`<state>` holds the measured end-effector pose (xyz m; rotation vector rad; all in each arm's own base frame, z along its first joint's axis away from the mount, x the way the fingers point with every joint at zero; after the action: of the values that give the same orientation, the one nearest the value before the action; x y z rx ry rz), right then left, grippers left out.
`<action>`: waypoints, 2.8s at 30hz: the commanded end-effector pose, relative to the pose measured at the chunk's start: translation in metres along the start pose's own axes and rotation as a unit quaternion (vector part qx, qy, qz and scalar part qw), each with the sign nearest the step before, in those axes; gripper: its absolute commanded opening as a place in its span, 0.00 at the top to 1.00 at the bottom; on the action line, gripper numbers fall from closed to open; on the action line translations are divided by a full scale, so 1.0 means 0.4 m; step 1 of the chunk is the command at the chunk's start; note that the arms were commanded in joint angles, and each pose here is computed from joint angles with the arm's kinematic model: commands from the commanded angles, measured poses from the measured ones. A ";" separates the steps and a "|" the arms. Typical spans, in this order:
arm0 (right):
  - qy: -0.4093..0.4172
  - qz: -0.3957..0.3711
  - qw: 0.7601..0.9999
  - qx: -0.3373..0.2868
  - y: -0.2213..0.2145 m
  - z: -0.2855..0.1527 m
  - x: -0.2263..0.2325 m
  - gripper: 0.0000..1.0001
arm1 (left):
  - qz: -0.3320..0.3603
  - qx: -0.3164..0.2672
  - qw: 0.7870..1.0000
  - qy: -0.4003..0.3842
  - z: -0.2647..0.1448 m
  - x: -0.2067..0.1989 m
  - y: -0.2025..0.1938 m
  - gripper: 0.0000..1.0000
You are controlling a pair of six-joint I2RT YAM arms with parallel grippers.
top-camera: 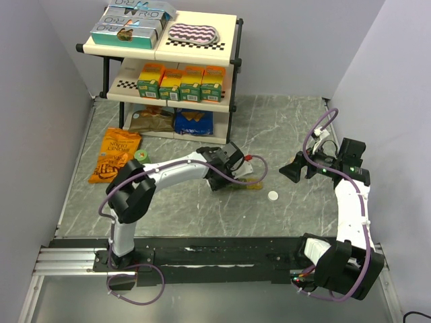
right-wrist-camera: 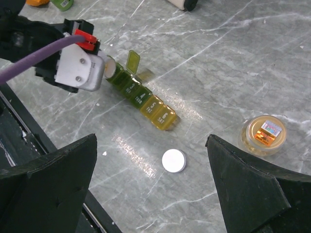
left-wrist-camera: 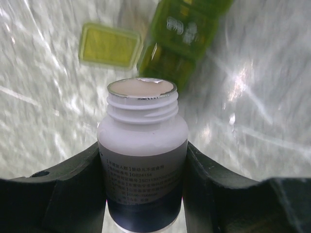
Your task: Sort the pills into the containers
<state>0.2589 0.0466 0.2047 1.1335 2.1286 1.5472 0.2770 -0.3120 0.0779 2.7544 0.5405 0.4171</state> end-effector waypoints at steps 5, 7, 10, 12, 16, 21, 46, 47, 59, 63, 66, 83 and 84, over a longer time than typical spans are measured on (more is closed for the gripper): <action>0.013 0.001 1.000 -0.010 0.008 -0.002 0.008 0.00 | -0.003 0.003 1.000 0.001 0.009 -0.005 0.012 0.99; 0.012 -0.002 1.000 -0.011 0.008 -0.003 0.008 0.00 | -0.011 -0.085 0.996 -0.002 -0.042 -0.003 0.070 0.99; 0.014 0.002 1.000 -0.012 0.009 -0.004 0.010 0.00 | 0.003 0.042 0.999 -0.003 0.013 -0.007 -0.014 0.99; 0.012 0.000 1.000 -0.011 0.009 -0.005 0.008 0.00 | -0.004 -0.008 1.000 -0.002 -0.014 -0.010 0.007 0.99; 0.013 0.002 1.000 -0.013 0.009 -0.004 0.008 0.00 | 0.010 0.049 0.999 -0.010 0.006 -0.020 -0.027 0.99; 0.011 0.001 1.000 -0.013 0.008 -0.004 0.006 0.00 | -0.002 0.015 1.000 -0.020 -0.022 -0.022 -0.007 0.99; 0.009 0.003 1.000 -0.012 0.006 -0.006 0.003 0.00 | 0.006 0.041 0.999 -0.014 -0.026 -0.023 -0.028 0.99; 0.010 0.004 1.000 -0.011 0.006 -0.005 0.002 0.00 | -0.003 0.039 0.999 0.008 0.003 -0.013 -0.029 0.99; 0.006 0.007 1.000 -0.011 0.004 -0.008 0.000 0.00 | -0.001 0.072 0.997 0.019 -0.005 -0.014 -0.054 0.99; 0.003 0.005 1.000 -0.012 0.005 -0.009 -0.001 0.00 | -0.021 -0.070 0.997 0.008 -0.065 -0.009 0.041 0.99; 0.006 0.005 1.000 -0.013 0.007 -0.009 -0.001 0.00 | -0.006 0.066 0.998 0.013 0.007 -0.019 -0.054 0.99; 0.001 0.010 1.000 -0.013 0.004 -0.011 -0.007 0.00 | -0.002 0.064 0.998 -0.024 -0.006 -0.035 -0.052 0.99; 0.004 0.008 1.000 -0.012 0.005 -0.010 -0.006 0.00 | -0.004 0.076 0.997 0.001 0.015 -0.026 -0.063 0.99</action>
<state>0.2592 0.0410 0.2046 1.1580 2.1089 1.5423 0.2649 -0.3045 0.0777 2.7686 0.5892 0.4092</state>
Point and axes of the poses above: each gripper's point midway between its finger pads, its own z axis out along the fingers, its own x axis along the line the jaws close on, y = z × x, the point moved 1 cm from there along -z, back along the fingers, and after that the axes turned 5 degrees about -z, right-handed, at the moved point
